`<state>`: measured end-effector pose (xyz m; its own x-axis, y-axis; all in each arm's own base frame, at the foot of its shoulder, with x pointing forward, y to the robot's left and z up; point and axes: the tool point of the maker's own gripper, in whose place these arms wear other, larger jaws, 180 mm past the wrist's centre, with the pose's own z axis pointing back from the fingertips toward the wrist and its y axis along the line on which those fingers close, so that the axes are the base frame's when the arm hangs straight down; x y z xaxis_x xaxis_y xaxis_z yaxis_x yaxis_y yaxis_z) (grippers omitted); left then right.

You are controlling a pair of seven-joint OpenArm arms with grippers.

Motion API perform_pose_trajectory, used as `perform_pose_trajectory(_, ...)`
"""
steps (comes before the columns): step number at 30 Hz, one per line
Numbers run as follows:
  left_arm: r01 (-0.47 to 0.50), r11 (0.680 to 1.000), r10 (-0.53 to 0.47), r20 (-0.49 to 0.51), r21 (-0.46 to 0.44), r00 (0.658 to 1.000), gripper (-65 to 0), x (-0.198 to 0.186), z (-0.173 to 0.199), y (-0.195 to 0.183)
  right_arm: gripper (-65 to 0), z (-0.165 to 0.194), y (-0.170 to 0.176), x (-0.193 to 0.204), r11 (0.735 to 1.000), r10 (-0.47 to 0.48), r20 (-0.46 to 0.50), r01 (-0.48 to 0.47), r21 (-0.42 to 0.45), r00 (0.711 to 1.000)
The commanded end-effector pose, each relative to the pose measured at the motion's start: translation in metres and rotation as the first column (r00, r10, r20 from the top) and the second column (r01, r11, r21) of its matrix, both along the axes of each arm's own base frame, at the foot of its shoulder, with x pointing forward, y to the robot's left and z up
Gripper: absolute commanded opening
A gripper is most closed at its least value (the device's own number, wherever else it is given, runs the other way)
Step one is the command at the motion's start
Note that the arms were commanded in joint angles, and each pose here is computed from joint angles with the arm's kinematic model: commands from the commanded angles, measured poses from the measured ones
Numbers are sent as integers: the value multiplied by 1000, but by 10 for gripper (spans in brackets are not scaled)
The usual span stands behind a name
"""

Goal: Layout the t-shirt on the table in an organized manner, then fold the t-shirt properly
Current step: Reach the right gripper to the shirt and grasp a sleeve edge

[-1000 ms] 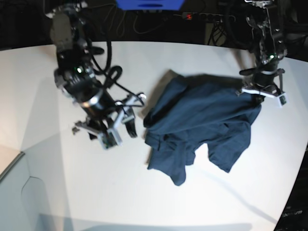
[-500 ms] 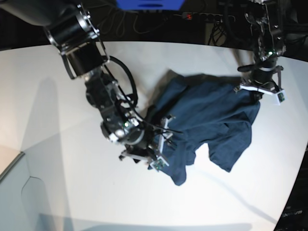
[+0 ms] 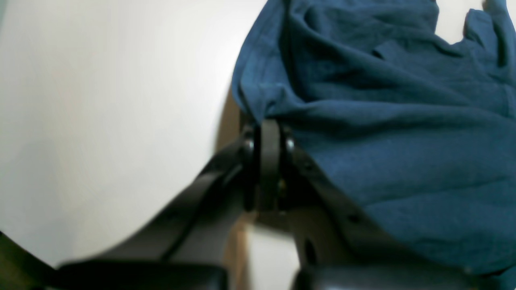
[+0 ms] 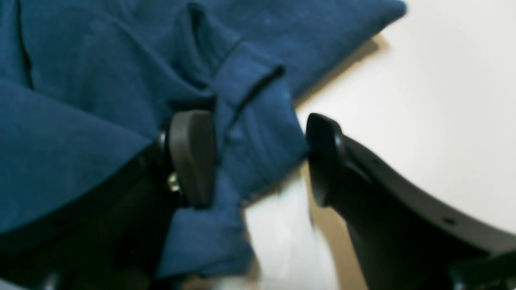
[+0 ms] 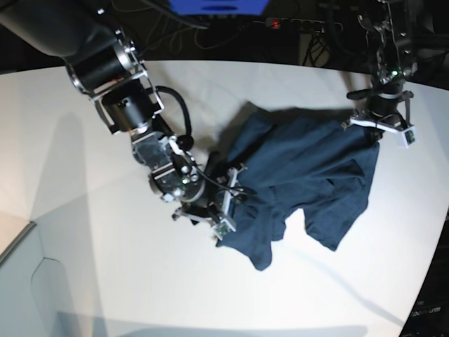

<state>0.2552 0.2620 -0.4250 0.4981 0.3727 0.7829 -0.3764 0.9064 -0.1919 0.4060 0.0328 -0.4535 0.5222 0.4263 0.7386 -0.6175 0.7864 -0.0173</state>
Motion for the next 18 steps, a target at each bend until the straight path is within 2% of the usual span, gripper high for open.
perform_pose_trajectory(1,-2,1000,1,45,20,999,-649,8,12,6,-285,21,10,16,999,9,61,-11,37,998)
perform_pose_trajectory(2,-2,1000,1,45,20,999,-649,8,12,6,-290,20,10,16,999,8,61,-11,40,998)
perform_pose_trajectory(4,-4,1000,3,45,21,999,-649,8,12,6,-339,18,10,15,999,9,58,-11,39,998)
perform_pose_trajectory(6,-4,1000,3,45,21,999,-649,8,12,6,-440,19,9,16,999,6,61,-9,42,998)
perform_pose_trajectory(9,-4,1000,3,45,21,999,-649,8,12,6,-642,21,8,18,999,3,65,-6,42,998)
perform_pose_trajectory(12,-4,1000,3,47,23,999,-649,8,13,7,-650,37,7,25,999,0,110,-6,52,994)
perform_pose_trajectory(14,-4,1000,3,48,23,999,-649,8,14,7,-650,50,-9,25,997,-38,157,26,80,987)
perform_pose_trajectory(18,0,999,-2,56,41,998,-649,10,19,12,-650,111,-30,31,980,-136,310,82,182,941)
